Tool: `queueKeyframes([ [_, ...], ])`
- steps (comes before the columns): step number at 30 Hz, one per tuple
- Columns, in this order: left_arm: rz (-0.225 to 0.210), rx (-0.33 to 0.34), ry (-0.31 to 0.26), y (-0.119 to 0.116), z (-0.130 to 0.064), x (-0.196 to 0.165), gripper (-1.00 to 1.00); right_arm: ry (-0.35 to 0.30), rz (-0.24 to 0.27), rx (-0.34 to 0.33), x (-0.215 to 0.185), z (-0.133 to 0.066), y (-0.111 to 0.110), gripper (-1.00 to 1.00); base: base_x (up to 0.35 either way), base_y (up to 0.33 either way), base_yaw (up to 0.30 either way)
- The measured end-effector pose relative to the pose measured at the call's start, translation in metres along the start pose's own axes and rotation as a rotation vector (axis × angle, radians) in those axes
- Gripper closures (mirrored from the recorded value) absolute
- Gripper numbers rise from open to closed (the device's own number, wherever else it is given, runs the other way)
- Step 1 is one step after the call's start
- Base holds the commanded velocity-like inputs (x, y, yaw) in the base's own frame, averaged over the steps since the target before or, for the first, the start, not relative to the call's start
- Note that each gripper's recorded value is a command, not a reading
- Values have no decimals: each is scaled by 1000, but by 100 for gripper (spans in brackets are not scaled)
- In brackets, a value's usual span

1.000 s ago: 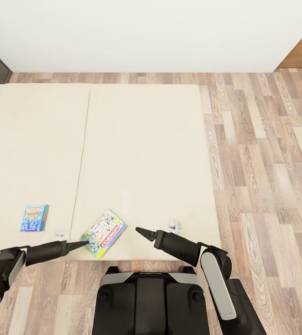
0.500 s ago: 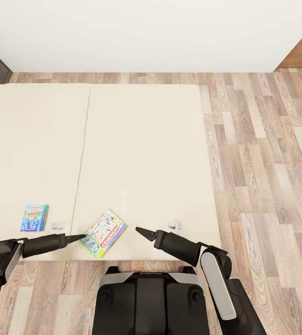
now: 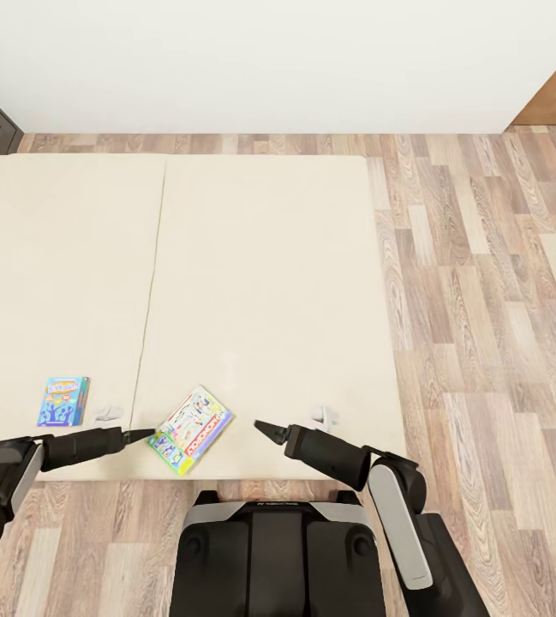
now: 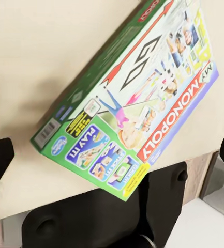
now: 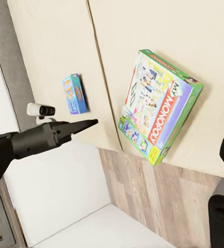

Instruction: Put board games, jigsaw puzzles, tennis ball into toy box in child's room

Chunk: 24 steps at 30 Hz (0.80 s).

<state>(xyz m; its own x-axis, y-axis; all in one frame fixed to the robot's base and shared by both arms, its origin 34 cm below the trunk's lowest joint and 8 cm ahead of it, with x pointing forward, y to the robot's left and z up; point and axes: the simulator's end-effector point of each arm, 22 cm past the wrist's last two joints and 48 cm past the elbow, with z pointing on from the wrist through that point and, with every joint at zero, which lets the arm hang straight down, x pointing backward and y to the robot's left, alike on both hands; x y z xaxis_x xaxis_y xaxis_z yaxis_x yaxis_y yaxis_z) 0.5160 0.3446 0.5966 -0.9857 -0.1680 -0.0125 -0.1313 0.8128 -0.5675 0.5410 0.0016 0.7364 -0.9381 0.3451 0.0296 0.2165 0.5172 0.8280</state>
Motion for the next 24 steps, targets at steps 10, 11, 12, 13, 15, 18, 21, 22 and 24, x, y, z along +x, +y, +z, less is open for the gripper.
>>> queueKeyframes([
  [10,-3,-173,1,35,2,2,-100,21,-14,51,7,4,-6,-100,0,0,0],
  [11,-5,-188,1,37,4,2,-100,22,-15,51,7,5,-6,-100,0,0,0],
  [12,-6,-202,1,38,5,3,-100,23,-16,51,8,5,-6,-100,0,0,0],
  [13,-8,-223,0,40,9,5,-100,23,-17,51,8,5,-6,-100,0,0,0],
  [15,-9,-238,-1,40,14,6,-100,24,-18,51,8,5,-6,-100,0,0,0],
  [18,-12,-248,-2,37,21,8,-100,25,-19,50,9,5,-5,-100,0,0,0],
  [21,-13,-252,-4,36,23,9,-100,26,-20,50,9,6,-5,-100,0,0,0],
  [22,-13,-253,-4,36,24,9,-100,26,-20,49,9,6,-5,-100,0,0,0],
  [24,-13,-254,-4,36,25,9,-100,27,-21,48,10,6,-4,-100,0,0,0],
])
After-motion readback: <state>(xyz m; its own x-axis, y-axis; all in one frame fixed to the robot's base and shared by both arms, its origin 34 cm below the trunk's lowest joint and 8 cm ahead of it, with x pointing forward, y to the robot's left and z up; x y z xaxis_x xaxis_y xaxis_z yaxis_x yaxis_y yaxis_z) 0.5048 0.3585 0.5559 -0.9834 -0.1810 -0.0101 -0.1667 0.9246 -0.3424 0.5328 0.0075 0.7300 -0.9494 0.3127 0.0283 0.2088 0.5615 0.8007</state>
